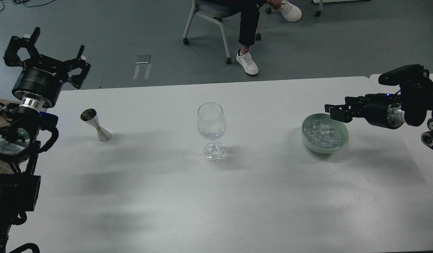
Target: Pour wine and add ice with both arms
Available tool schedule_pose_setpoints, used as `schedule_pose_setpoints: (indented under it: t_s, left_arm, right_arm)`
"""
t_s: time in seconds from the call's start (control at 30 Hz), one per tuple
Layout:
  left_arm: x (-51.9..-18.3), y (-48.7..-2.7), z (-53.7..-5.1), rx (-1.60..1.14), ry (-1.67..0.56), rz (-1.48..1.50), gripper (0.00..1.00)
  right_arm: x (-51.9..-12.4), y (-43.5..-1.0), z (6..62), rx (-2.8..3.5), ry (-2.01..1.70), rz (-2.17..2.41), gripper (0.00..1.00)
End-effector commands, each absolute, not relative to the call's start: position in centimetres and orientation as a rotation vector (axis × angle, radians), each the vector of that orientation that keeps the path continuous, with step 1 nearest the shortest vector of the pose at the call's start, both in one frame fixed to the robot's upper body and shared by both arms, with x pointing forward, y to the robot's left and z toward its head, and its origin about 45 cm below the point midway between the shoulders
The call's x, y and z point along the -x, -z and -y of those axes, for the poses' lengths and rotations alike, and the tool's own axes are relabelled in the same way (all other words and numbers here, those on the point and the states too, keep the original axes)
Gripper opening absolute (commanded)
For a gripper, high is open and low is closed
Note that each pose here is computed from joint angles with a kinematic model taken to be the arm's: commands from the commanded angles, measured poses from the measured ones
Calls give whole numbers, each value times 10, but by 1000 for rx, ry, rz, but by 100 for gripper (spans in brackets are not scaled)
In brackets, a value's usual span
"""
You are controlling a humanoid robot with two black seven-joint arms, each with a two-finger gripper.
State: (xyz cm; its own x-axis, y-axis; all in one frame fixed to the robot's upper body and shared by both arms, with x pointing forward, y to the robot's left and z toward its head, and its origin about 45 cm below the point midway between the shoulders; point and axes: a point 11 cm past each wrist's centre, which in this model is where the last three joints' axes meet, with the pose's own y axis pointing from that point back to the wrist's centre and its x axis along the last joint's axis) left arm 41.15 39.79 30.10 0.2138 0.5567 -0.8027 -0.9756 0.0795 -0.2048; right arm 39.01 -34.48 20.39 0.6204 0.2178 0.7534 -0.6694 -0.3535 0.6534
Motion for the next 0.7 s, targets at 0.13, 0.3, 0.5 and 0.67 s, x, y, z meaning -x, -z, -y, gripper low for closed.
schedule_pose_setpoints:
  t_s: [0.13,0.3,0.5,0.67]
  left_arm:
    - [-412,-299,-397,851,-1268,-631,98]
    - [-412,-294,-399,849,-1279,-643,98]
    - [-412,-294,-399,851,-1278,-645,98]
    - [-412,-294,-399,851,-1278,-645,98]
  right_arm:
    - [-383,-181,335,-1725,-936,349,67]
    - [-383,-172,331,-1731,-927,341,67]
    - [-385,-161,331,-1703,-898,359,55]
    - [-381,-154,335,-1679,-881,352,47]
